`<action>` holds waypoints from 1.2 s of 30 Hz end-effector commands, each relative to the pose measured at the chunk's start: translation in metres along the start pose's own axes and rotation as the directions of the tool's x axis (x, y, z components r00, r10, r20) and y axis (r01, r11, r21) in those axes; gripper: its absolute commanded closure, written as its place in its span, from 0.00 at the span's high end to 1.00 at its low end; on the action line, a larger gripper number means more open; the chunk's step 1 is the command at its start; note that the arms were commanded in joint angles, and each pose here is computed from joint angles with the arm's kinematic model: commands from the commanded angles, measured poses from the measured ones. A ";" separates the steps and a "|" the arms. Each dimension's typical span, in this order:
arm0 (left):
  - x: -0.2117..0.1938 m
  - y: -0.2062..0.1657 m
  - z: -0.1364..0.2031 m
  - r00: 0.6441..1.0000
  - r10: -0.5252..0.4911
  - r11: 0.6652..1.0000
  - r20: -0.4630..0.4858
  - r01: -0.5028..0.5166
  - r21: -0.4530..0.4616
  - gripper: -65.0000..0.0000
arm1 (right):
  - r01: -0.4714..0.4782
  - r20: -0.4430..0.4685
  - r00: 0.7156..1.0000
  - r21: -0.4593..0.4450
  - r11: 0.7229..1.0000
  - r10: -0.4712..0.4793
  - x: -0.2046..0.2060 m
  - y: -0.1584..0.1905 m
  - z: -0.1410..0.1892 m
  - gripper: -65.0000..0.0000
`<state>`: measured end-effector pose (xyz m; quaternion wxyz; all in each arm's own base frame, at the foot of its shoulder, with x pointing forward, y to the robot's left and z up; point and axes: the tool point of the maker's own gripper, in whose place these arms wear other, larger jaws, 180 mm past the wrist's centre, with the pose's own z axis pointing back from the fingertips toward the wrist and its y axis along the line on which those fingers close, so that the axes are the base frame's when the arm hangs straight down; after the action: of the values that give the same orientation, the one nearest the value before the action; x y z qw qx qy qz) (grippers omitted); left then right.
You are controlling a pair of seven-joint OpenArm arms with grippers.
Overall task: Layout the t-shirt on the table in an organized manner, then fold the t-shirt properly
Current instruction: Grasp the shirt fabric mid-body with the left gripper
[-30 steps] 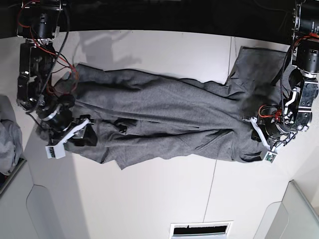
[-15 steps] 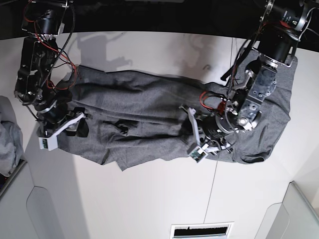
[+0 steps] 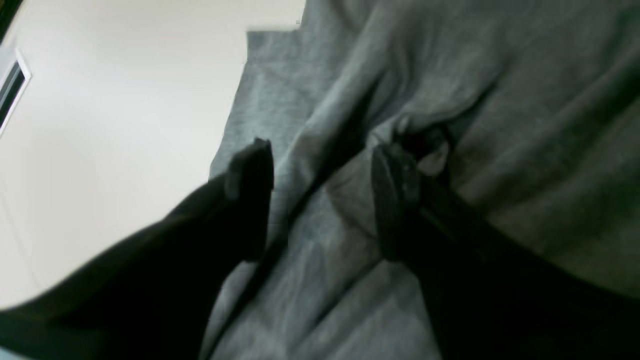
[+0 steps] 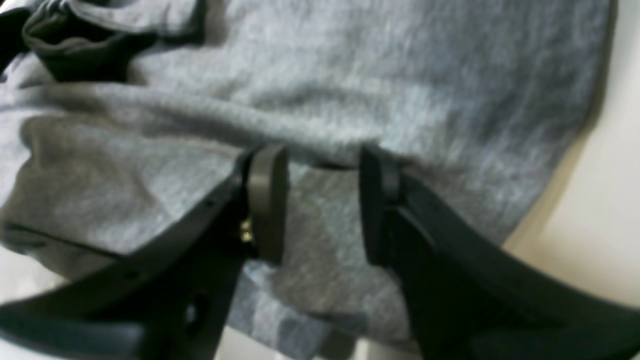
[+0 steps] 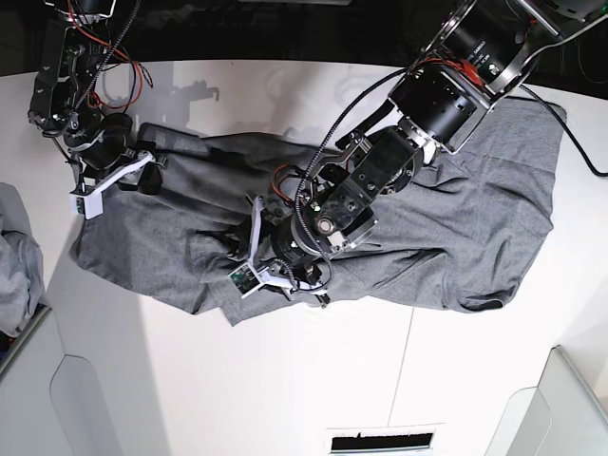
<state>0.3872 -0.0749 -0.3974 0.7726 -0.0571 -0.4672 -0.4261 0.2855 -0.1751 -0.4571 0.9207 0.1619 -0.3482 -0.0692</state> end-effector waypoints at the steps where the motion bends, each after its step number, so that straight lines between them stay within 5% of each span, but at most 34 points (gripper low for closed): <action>1: 0.024 0.004 -0.003 0.998 -0.014 1.000 0.056 0.013 0.014 0.52 | -0.009 0.035 0.999 0.011 1.000 0.008 0.013 0.002 0.000 0.37; 7: -0.001 -0.014 -0.019 1.000 -0.011 1.000 0.010 0.011 -0.023 0.52 | 0.013 -0.081 0.997 0.009 1.000 -0.012 -0.016 -0.002 -0.003 0.37; 14: -0.026 0.037 -0.033 0.995 -0.023 0.995 -0.092 0.032 0.094 0.52 | 0.033 -0.139 0.990 0.028 0.999 -0.028 -0.051 0.000 0.014 0.37; 25: 0.008 0.077 -0.036 0.997 -0.061 0.986 -0.049 0.068 0.152 0.52 | 0.029 -0.192 0.981 -0.007 1.000 -0.030 -0.091 -0.010 0.045 0.37; 36: 0.065 0.151 -0.025 0.994 -0.101 0.937 0.031 0.084 0.339 0.52 | 0.048 -0.205 0.977 -0.039 0.998 -0.055 -0.096 -0.023 0.052 0.37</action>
<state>0.5111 -0.0288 -0.3400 0.7560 0.0811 -0.5263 -0.3805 0.1949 -0.1769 -0.4775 0.9366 0.1867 -0.2830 -0.0881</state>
